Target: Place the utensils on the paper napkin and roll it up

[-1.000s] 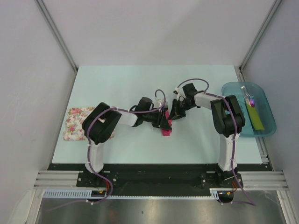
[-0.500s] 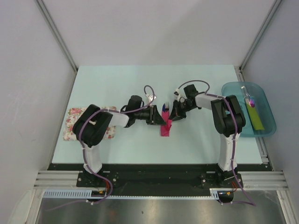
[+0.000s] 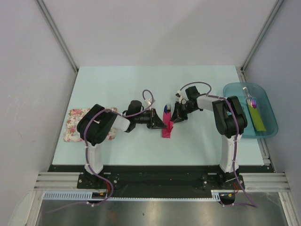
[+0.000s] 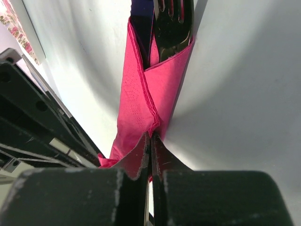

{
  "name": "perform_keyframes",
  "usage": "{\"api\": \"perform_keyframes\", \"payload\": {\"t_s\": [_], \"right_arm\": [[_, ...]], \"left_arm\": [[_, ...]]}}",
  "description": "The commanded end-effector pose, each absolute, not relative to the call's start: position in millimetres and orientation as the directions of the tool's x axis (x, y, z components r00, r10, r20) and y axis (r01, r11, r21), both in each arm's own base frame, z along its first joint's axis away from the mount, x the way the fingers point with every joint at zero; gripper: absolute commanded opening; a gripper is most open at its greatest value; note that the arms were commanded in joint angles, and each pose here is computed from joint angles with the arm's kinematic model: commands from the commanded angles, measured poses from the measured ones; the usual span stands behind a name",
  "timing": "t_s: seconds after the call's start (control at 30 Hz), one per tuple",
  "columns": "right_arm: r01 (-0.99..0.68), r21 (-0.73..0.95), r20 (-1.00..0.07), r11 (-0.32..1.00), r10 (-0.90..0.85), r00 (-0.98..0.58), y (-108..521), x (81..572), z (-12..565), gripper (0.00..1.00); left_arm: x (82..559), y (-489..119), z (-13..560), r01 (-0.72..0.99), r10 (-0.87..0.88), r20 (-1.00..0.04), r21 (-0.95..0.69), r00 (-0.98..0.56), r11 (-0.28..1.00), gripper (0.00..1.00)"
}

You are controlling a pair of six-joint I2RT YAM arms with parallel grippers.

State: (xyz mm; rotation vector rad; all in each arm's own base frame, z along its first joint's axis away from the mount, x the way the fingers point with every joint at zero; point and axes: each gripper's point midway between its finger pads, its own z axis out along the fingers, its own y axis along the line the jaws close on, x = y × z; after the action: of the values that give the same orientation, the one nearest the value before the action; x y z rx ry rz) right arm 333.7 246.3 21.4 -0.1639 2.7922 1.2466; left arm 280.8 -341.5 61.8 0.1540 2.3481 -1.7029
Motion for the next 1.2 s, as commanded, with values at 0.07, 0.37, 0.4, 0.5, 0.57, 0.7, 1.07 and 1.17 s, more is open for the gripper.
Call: {"api": "perform_keyframes", "payload": {"t_s": [0.07, 0.37, 0.4, 0.5, 0.57, 0.7, 1.07, 1.17], "right_arm": [[-0.106, 0.745, -0.088, 0.658, -0.061, -0.994, 244, 330, 15, 0.00], [-0.102, 0.742, -0.090, 0.663, -0.052, -0.995, 243, 331, 14, 0.00], [-0.102, 0.742, -0.089, 0.663, -0.053, -0.995, 244, 330, 14, 0.00], [-0.100, 0.741, -0.088, 0.664, -0.052, -0.995, 244, 331, 13, 0.00], [-0.101, 0.743, -0.088, 0.662, -0.054, -0.995, 245, 331, 14, 0.00], [-0.102, 0.742, -0.090, 0.662, -0.052, -0.995, 244, 331, 14, 0.00], [-0.093, 0.746, -0.081, 0.659, -0.049, -0.996, 246, 329, 14, 0.00], [-0.099, 0.746, -0.085, 0.659, -0.053, -0.995, 246, 329, 14, 0.00]], "left_arm": [[289, -340, 60, 0.198, -0.103, -0.240, -0.929, -0.965, 0.312, 0.14], [302, -330, 62, 0.116, -0.184, -0.172, -0.953, -0.968, 0.279, 0.22], [306, -327, 63, 0.118, -0.195, -0.178, -0.952, -0.965, 0.283, 0.24], [311, -322, 62, 0.122, -0.205, -0.188, -0.947, -0.961, 0.297, 0.32], [311, -322, 59, 0.121, -0.206, -0.189, -0.945, -0.960, 0.305, 0.34], [306, -329, 59, 0.154, -0.166, -0.212, -0.940, -0.963, 0.304, 0.33], [286, -341, 43, 0.126, -0.103, -0.169, -0.934, -0.980, 0.335, 0.20], [282, -348, 48, 0.143, -0.081, -0.177, -0.938, -0.981, 0.316, 0.19]]}}
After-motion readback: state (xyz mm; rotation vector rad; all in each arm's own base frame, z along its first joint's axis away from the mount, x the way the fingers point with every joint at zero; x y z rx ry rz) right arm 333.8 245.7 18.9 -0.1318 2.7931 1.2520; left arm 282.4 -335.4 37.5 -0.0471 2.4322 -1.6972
